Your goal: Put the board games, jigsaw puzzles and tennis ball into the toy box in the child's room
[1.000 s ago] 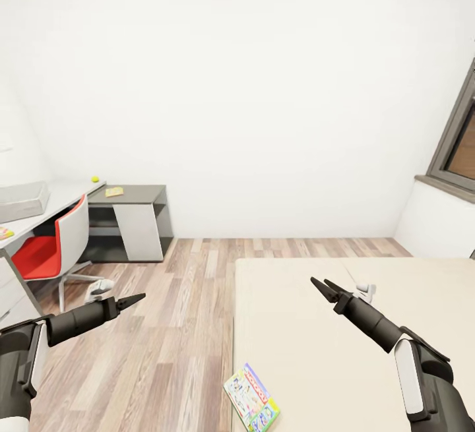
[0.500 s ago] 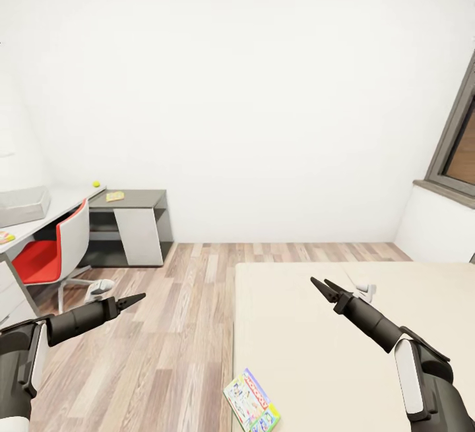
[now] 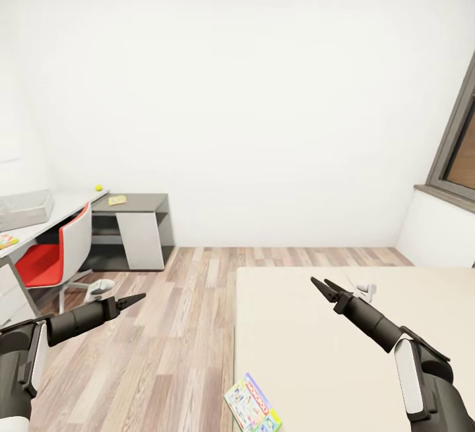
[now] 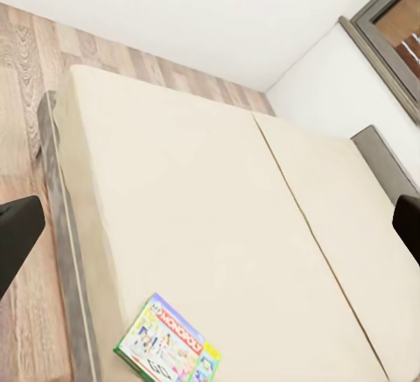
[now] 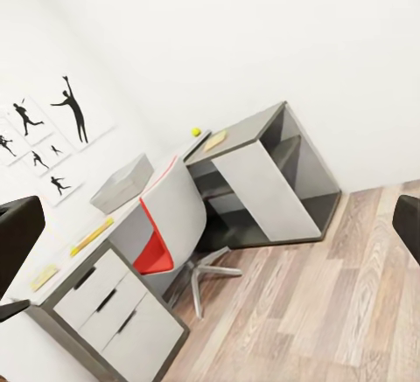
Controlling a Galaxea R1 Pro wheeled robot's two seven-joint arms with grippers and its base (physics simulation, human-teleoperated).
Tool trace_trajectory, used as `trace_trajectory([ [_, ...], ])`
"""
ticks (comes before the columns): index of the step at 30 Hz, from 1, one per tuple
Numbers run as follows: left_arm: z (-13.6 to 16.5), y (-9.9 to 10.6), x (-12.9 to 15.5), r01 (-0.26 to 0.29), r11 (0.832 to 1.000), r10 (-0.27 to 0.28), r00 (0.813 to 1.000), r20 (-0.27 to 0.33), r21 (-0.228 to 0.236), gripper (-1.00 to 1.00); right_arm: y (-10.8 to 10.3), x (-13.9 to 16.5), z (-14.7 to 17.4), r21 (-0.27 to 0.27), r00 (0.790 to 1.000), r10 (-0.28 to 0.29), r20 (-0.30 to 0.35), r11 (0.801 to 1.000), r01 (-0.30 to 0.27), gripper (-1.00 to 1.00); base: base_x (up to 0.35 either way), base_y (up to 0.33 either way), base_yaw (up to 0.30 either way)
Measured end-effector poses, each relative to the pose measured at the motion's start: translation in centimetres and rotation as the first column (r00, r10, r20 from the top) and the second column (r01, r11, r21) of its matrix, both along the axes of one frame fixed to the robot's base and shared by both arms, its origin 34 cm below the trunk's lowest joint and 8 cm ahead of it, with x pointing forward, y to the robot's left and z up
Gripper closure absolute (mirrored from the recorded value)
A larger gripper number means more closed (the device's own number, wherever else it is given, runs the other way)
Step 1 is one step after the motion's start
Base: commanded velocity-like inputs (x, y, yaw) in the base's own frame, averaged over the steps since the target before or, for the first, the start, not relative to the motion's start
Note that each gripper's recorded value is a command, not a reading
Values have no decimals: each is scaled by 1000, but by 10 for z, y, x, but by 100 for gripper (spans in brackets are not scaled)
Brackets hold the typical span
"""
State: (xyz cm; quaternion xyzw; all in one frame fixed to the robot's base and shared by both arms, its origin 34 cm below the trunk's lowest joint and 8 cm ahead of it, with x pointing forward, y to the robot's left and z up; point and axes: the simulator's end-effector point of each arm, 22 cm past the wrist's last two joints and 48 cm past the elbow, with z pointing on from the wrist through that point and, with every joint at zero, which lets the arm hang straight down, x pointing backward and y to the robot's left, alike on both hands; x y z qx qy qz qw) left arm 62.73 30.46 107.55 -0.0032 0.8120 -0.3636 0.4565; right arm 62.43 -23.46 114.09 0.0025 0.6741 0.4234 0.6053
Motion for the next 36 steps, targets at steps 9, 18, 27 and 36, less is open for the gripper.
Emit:
trace_trajectory([
  [9,2,0,0,0,1000,0,1000,5,0,-100,-1,-1,3,1,1000,-1,7,1000,1,-100,0,0,34],
  [18,3,0,0,0,1000,0,1000,5,0,-100,-1,-1,3,1,1000,-2,7,1000,2,-100,0,0,3],
  [27,3,-1,0,1,1000,-1,1000,5,-1,-100,0,-1,3,0,1000,0,6,1000,0,-100,0,0,0],
  [36,3,-1,0,1,1000,-1,1000,5,-1,-100,0,-1,3,1,1000,-1,5,1000,1,-100,0,0,0],
])
